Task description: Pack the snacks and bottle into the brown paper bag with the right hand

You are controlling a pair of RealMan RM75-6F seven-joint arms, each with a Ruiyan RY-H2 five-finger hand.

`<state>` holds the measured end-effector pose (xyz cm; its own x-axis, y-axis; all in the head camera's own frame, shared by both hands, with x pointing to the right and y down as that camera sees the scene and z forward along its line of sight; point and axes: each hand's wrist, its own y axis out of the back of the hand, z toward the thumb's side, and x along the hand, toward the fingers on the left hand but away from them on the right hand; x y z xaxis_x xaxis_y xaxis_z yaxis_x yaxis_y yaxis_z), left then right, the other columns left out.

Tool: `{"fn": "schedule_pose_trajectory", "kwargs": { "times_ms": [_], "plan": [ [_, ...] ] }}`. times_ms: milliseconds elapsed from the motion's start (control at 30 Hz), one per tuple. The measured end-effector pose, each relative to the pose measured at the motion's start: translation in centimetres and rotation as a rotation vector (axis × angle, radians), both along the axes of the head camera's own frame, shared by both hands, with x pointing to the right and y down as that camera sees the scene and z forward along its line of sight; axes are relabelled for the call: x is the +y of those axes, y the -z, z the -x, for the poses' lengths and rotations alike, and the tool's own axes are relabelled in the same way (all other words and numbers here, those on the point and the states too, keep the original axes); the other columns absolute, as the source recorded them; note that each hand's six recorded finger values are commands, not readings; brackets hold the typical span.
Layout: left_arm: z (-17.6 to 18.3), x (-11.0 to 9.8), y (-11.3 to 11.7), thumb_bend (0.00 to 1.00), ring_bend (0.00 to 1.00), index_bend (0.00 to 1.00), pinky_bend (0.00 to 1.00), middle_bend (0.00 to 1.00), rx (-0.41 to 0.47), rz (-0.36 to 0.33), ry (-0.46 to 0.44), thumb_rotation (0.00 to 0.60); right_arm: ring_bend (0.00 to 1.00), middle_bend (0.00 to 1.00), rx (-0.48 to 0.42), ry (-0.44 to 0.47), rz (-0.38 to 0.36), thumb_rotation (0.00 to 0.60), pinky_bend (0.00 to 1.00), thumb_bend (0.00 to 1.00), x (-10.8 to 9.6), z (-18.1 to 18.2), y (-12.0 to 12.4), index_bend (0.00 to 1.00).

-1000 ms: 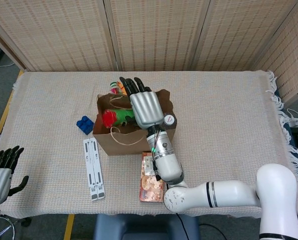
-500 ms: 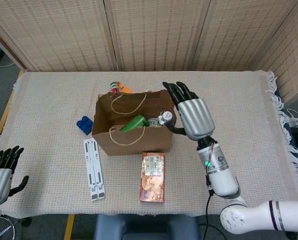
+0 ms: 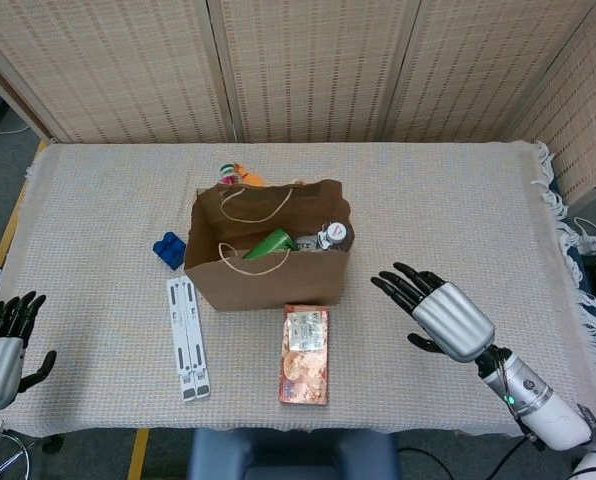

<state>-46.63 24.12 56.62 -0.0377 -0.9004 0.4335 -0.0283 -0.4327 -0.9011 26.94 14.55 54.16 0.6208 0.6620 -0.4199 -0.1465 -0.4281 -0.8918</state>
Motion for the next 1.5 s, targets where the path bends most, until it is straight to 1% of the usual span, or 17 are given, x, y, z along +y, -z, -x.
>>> {"fn": "schedule_pose_trajectory", "kwargs": {
  "times_ms": [67, 133, 267, 300, 333, 367, 467, 567, 700, 833, 1033, 1267, 1367, 1500],
  "plan": [
    [0.0, 0.0, 0.0, 0.35, 0.00, 0.02, 0.00, 0.00, 0.001, 0.000, 0.000, 0.600, 0.01, 0.07, 0.061, 0.089, -0.013, 0.600, 0.25, 0.04, 0.9, -0.6, -0.9, 0.00],
    [0.0, 0.0, 0.0, 0.35, 0.00, 0.02, 0.00, 0.00, 0.002, 0.001, 0.001, 0.600, 0.00, 0.04, 0.099, 0.147, -0.034, 0.600, 0.22, 0.01, 1.3, -0.3, -1.3, 0.00],
    [0.1, 0.0, 0.0, 0.35, 0.00, 0.02, 0.00, 0.00, 0.007, 0.004, 0.002, 0.600, 0.00, 0.00, 0.179, 0.285, -0.106, 0.600, 0.19, 0.00, 1.5, 1.8, -2.3, 0.00],
    [0.1, 0.0, 0.0, 0.35, 0.00, 0.02, 0.00, 0.00, 0.009, 0.004, 0.003, 0.600, 0.00, 0.00, 0.201, 0.332, -0.133, 0.600, 0.18, 0.00, 1.5, 2.7, -2.7, 0.00],
    [0.1, 0.0, 0.0, 0.35, 0.00, 0.02, 0.00, 0.00, 0.011, 0.005, 0.003, 0.600, 0.00, 0.00, 0.211, 0.356, -0.146, 0.600, 0.18, 0.00, 1.5, 3.2, -2.9, 0.00],
    [0.1, -0.1, 0.0, 0.35, 0.00, 0.02, 0.00, 0.00, 0.013, 0.005, 0.003, 0.600, 0.00, 0.00, 0.229, 0.406, -0.172, 0.600, 0.18, 0.00, 1.6, 4.4, -3.3, 0.00],
    [0.1, -0.1, 0.0, 0.35, 0.00, 0.02, 0.00, 0.00, 0.018, 0.008, 0.002, 0.600, 0.00, 0.00, 0.245, 0.521, -0.207, 0.600, 0.17, 0.00, 2.0, 7.6, -4.5, 0.00],
    [0.2, -0.1, 0.0, 0.35, 0.00, 0.02, 0.00, 0.00, 0.023, 0.011, 0.001, 0.600, 0.00, 0.00, 0.246, 0.625, -0.221, 0.600, 0.15, 0.00, 2.9, 10.9, -5.7, 0.00],
    [0.2, -0.1, 0.0, 0.35, 0.00, 0.02, 0.00, 0.00, 0.029, 0.015, -0.001, 0.600, 0.00, 0.00, 0.249, 0.737, -0.230, 0.600, 0.13, 0.00, 4.3, 14.3, -7.3, 0.00],
    [0.2, -0.1, 0.0, 0.35, 0.00, 0.02, 0.00, 0.00, 0.033, 0.018, -0.003, 0.600, 0.00, 0.00, 0.255, 0.773, -0.205, 0.600, 0.12, 0.00, 5.1, 16.2, -8.7, 0.00],
    [0.2, -0.1, 0.0, 0.35, 0.00, 0.02, 0.00, 0.00, 0.035, 0.020, -0.003, 0.600, 0.00, 0.00, 0.278, 0.791, -0.195, 0.600, 0.10, 0.00, 5.3, 16.8, -9.7, 0.00],
    [0.2, -0.1, 0.0, 0.35, 0.00, 0.02, 0.00, 0.00, 0.039, 0.023, -0.002, 0.600, 0.00, 0.00, 0.322, 0.798, -0.114, 0.600, 0.09, 0.00, 6.1, 17.7, -12.4, 0.00],
    [0.2, -0.1, 0.0, 0.35, 0.00, 0.02, 0.00, 0.00, 0.041, 0.024, -0.003, 0.600, 0.00, 0.00, 0.336, 0.809, -0.105, 0.600, 0.09, 0.00, 6.5, 18.4, -13.5, 0.00],
    [0.2, -0.1, 0.0, 0.35, 0.00, 0.02, 0.00, 0.00, 0.045, 0.026, -0.003, 0.600, 0.00, 0.00, 0.345, 0.796, -0.101, 0.600, 0.09, 0.00, 6.7, 19.4, -14.8, 0.00]
  ]
}}
